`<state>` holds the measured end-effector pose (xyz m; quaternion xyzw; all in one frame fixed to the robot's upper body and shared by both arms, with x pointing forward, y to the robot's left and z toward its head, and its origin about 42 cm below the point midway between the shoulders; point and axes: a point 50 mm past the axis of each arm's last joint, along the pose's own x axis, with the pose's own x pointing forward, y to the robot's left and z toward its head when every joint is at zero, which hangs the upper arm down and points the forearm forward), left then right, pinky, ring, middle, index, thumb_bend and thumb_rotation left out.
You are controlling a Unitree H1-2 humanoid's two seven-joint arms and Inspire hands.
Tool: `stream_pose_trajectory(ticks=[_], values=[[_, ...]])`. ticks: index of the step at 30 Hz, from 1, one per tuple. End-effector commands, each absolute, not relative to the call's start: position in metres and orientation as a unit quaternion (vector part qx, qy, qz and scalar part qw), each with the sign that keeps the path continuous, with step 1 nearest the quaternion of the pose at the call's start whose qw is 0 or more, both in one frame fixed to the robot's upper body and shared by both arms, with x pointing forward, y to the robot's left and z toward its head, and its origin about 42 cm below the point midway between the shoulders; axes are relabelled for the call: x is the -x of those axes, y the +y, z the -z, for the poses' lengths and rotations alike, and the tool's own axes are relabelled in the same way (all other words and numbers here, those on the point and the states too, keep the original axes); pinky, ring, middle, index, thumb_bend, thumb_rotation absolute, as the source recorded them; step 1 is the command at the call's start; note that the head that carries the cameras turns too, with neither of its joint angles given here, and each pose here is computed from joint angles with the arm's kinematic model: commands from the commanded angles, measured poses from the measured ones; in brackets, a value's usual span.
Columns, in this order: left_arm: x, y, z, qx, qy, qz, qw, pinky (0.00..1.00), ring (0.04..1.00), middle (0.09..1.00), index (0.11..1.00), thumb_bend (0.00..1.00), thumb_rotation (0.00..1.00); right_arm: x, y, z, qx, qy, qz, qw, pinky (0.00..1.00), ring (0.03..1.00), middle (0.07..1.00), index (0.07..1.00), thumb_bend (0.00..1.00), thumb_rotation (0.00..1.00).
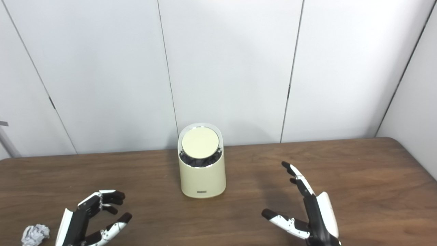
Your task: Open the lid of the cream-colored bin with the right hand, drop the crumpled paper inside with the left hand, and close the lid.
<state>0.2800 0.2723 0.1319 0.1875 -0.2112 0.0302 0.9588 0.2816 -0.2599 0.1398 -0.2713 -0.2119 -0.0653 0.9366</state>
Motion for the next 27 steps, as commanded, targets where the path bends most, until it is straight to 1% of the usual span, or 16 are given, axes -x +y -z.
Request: stream_pose_trajectory(ticks=[1,8,12,20,24,27], values=[[-0.282,0.270,-0.133,-0.188,-0.225,-0.030,0.955,0.50,0.612,0.639,0.618,0.73,0.22,-0.281,-0.255,-0.129,0.269,-0.198,0.060,0.941,0.82,0.887,0.898,0.877,0.72,0.67],[-0.285,0.268,-0.131,-0.183,-0.224,-0.030,0.957,0.50,0.617,0.637,0.617,0.73,0.21,-0.292,-0.255,-0.149,0.274,-0.210,0.065,0.936,0.84,0.897,0.913,0.902,0.76,0.68],[-0.285,0.267,-0.129,-0.181,-0.221,-0.032,0.958,0.51,0.620,0.637,0.618,0.74,0.22,-0.308,-0.251,-0.166,0.272,-0.224,0.067,0.934,0.83,0.886,0.898,0.885,0.78,0.71],[-0.286,0.265,-0.126,-0.181,-0.220,-0.033,0.958,0.51,0.622,0.639,0.620,0.75,0.25,-0.346,-0.241,-0.208,0.283,-0.257,0.058,0.922,0.83,0.891,0.903,0.889,0.85,0.75],[-0.286,0.264,-0.126,-0.185,-0.221,-0.033,0.957,0.51,0.622,0.638,0.620,0.75,0.27,-0.362,-0.236,-0.222,0.288,-0.261,0.058,0.919,0.83,0.891,0.900,0.884,0.88,0.73],[-0.285,0.264,-0.126,-0.184,-0.221,-0.033,0.957,0.51,0.620,0.640,0.621,0.74,0.24,-0.373,-0.230,-0.231,0.295,-0.261,0.054,0.918,0.81,0.884,0.898,0.878,0.91,0.73]])
